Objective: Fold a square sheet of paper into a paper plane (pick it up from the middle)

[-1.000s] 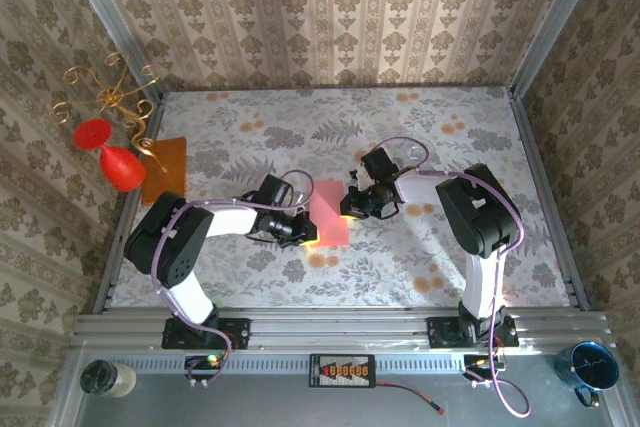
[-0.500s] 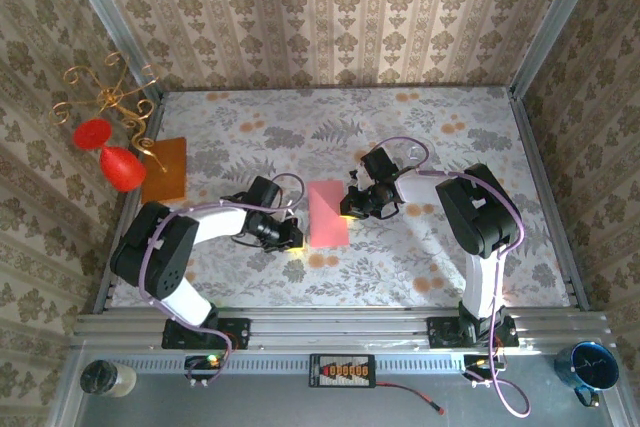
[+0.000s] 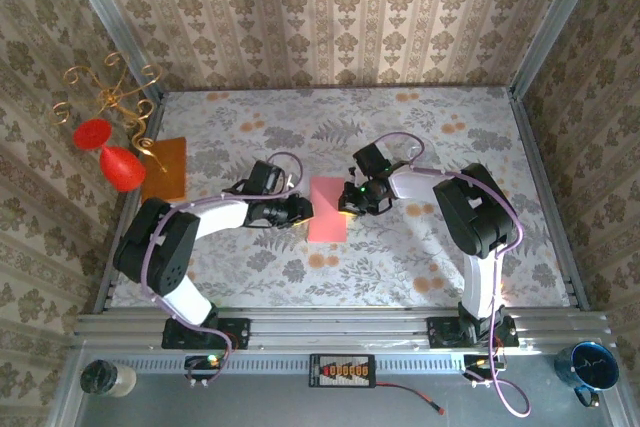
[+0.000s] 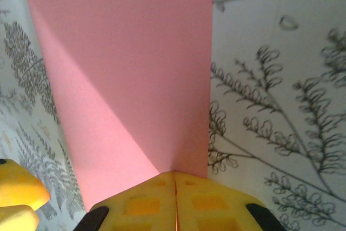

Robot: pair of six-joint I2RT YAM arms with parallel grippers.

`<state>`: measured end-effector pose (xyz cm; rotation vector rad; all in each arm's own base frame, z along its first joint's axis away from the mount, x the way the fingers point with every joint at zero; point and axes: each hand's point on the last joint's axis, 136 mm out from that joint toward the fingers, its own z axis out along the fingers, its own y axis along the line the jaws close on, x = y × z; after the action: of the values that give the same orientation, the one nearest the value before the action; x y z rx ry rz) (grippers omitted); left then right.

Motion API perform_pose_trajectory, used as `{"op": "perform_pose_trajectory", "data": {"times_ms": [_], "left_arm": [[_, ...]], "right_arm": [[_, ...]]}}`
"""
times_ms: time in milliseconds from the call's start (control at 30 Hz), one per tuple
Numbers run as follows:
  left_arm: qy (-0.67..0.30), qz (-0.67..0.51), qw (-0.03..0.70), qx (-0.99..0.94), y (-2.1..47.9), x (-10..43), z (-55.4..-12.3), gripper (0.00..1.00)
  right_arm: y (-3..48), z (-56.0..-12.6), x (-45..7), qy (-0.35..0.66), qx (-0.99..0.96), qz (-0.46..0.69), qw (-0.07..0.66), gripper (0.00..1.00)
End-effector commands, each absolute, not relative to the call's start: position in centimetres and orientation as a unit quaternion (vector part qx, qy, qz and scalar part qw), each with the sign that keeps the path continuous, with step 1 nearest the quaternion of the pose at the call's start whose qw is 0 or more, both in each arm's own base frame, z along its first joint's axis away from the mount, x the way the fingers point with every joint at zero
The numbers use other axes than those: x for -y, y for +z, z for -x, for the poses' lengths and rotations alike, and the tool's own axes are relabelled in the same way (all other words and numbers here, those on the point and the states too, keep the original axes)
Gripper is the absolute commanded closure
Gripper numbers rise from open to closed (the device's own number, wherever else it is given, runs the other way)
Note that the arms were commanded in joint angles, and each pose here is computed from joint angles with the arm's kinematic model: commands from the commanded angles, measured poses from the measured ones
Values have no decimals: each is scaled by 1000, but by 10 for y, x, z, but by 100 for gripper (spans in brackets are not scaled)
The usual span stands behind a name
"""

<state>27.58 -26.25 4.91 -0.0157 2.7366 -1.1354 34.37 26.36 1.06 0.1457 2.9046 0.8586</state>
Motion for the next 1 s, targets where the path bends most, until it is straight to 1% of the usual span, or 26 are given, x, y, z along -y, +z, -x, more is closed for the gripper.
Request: {"op": "perform_pose_trajectory", "data": {"times_ms": [0, 67, 167, 300, 467, 633, 733, 833, 967], "left_arm": [[-407, 27, 121, -905, 65, 274, -303, 74], [-403, 28, 127, -906, 65, 275, -309, 71], [-402, 16, 131, -906, 67, 279, -314, 70], [-401, -3, 114, -909, 65, 287, -319, 67], [-401, -19, 102, -910, 63, 299, -330, 66], [-374, -12, 76, -924, 46, 297, -335, 66], [-386, -7, 70, -920, 45, 302, -336, 66], [-377, 1, 65, -924, 39, 300, -336, 67], [-342, 16, 55, -938, 22, 288, -334, 69]], "right_arm": [[-18, -336, -223, 180, -980, -70, 49, 88], [1, -338, -229, 203, -976, -50, 63, 84], [28, -337, -235, 242, -966, -30, 90, 75], [51, -337, -231, 274, -953, -50, 122, 69], [56, -341, -222, 297, -938, -92, 151, 66], [58, -346, -218, 315, -928, -106, 169, 66], [57, -345, -219, 327, -925, -105, 164, 66], [50, -341, -217, 323, -927, -110, 156, 66], [46, -335, -221, 339, -922, -116, 143, 66]]}}
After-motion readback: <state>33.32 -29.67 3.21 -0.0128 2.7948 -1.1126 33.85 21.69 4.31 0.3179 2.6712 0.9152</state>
